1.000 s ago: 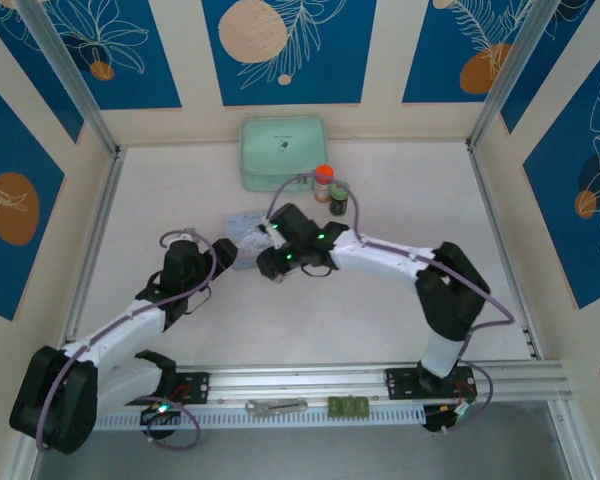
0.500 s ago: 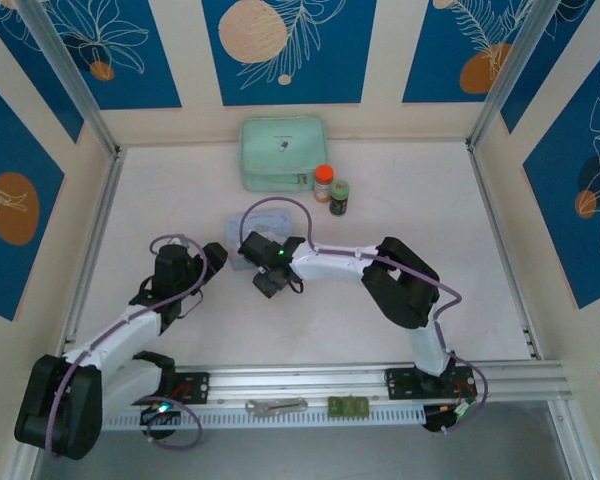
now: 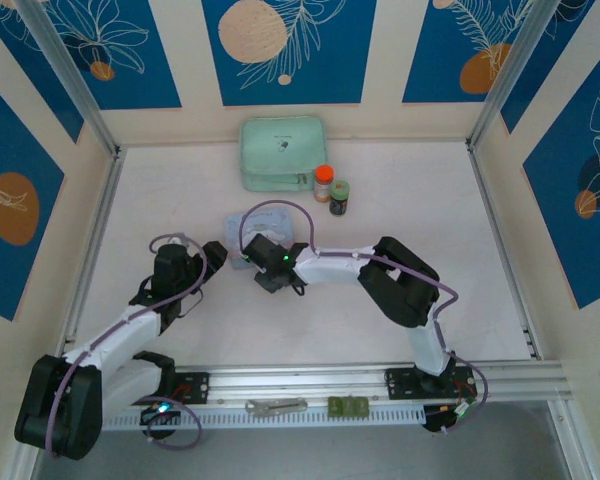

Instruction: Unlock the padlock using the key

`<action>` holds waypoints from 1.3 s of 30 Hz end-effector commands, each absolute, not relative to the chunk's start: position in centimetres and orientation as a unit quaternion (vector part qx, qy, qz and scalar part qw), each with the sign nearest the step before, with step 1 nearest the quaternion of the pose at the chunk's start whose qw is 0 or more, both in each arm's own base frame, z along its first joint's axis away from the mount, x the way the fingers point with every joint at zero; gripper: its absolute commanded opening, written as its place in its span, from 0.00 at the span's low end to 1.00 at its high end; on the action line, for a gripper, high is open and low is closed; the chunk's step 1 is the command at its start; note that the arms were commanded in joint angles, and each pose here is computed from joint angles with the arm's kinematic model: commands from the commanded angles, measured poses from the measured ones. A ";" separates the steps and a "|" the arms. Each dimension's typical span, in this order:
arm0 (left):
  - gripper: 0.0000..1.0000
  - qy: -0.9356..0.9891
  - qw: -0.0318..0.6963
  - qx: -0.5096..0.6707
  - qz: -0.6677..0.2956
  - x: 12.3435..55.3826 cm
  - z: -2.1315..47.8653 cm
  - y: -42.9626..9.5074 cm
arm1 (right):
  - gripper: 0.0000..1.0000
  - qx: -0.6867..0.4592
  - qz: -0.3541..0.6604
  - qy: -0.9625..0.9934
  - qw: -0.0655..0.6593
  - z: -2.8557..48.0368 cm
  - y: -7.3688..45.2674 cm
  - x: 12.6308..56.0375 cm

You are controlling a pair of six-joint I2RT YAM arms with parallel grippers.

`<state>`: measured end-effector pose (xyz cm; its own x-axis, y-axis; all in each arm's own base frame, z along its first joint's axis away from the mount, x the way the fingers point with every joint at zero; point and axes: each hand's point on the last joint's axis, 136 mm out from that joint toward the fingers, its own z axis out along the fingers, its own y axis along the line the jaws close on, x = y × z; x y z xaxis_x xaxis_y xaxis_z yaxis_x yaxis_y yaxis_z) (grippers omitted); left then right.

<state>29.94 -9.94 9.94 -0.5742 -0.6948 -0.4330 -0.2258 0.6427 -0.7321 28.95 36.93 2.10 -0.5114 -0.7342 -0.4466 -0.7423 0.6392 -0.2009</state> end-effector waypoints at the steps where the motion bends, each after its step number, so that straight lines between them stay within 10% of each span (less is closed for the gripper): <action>1: 0.76 0.809 0.394 -0.290 -0.325 30.2 10.8 -9.2 | 0.47 -0.431 0.004 0.870 0.240 0.4 36.0 28.9; 18: 0.77 0.800 0.410 -0.271 -0.345 31.9 12.0 -9.3 | 0.03 -0.480 0.103 0.825 0.281 2.8 36.2 29.2; 39: 0.77 0.806 0.392 -0.257 -0.363 32.2 11.3 -9.9 | 0.00 -0.558 0.155 0.771 0.267 3.9 38.7 28.7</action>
<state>31.43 -9.89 9.94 -0.5725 -0.7041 -0.4201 -0.1749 0.6055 -0.7764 28.92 38.00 3.68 -0.2667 -0.7712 -0.5780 -0.9213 0.3801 -0.0820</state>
